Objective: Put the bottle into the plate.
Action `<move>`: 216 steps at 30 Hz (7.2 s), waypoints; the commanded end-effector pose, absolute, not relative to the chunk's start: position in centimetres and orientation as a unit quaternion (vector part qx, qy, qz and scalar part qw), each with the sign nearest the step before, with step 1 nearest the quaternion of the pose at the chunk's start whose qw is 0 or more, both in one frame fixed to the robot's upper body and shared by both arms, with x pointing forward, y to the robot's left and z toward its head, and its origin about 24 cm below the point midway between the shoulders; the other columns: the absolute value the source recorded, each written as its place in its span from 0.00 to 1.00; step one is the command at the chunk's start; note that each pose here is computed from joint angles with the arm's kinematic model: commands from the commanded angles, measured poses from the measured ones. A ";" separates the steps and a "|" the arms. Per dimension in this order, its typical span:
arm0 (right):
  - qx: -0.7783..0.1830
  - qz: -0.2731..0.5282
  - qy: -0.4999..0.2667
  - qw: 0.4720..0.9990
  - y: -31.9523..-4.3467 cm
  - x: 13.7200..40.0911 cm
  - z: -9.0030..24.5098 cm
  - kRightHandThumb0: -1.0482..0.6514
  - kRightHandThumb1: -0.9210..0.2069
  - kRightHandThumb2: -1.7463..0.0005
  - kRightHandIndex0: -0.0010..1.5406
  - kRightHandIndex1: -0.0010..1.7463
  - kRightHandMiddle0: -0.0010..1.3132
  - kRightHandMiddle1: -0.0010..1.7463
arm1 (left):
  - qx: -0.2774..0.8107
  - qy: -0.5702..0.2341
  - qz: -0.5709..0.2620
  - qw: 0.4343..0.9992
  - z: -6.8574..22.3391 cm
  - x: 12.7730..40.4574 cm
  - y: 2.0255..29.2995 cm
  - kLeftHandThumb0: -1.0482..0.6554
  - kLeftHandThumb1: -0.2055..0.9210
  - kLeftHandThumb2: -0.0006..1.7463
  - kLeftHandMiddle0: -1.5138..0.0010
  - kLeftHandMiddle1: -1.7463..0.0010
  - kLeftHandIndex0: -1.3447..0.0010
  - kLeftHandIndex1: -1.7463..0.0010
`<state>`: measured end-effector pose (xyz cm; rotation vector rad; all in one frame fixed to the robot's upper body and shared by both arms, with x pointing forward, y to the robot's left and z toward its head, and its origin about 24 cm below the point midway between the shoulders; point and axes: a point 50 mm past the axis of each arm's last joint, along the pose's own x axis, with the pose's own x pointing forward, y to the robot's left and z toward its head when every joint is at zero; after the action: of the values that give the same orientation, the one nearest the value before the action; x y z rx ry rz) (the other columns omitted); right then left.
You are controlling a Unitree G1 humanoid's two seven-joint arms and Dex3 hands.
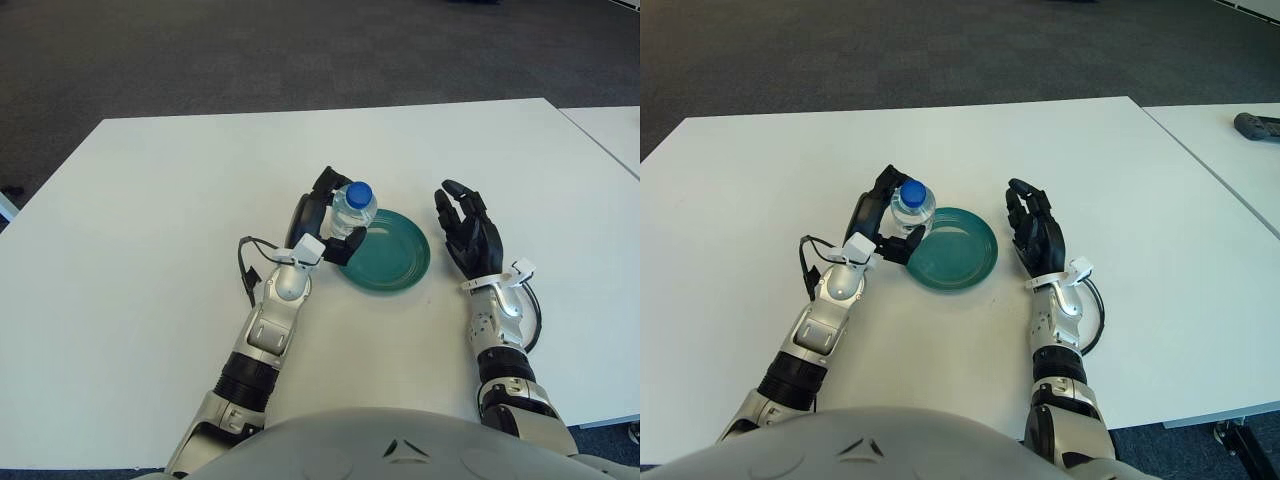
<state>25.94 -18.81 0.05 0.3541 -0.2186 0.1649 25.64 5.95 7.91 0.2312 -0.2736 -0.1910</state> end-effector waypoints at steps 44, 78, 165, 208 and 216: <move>0.212 0.066 -0.067 0.973 -14.9 23.2 -2.4 0.17 0.00 0.69 0.24 0.00 0.00 0.56 | 0.042 -0.053 -0.209 0.976 6.1 27.7 2.6 0.34 0.44 0.77 0.22 0.00 0.53 0.00; 0.212 0.066 -0.067 0.973 -14.4 22.9 -2.3 0.17 0.00 0.69 0.24 0.00 0.00 0.56 | 0.032 0.010 -0.221 0.975 4.1 28.3 2.0 0.22 0.82 0.34 0.79 0.15 0.84 0.13; 0.211 0.063 -0.066 0.973 -16.5 23.5 -2.3 0.17 0.00 0.69 0.24 0.00 0.00 0.56 | -0.112 -0.030 0.093 0.989 -2.4 21.9 10.5 0.22 1.00 0.51 0.71 0.95 0.97 0.46; 0.094 0.016 -0.116 0.989 -21.7 25.2 -0.7 0.15 0.00 0.41 0.15 0.00 0.00 0.33 | -0.078 -0.057 0.141 0.985 -1.2 22.4 12.0 0.17 1.00 0.58 0.68 0.96 0.96 0.44; 0.103 0.024 -0.109 0.988 -21.4 25.0 -0.9 0.15 0.00 0.41 0.15 0.00 0.00 0.34 | -0.098 -0.055 0.144 0.983 -0.9 22.5 12.1 0.15 1.00 0.54 0.67 0.96 0.94 0.44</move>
<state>26.75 -21.28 1.32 0.1785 -0.3070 0.0679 23.67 12.77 0.46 -0.1420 -0.1910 0.2636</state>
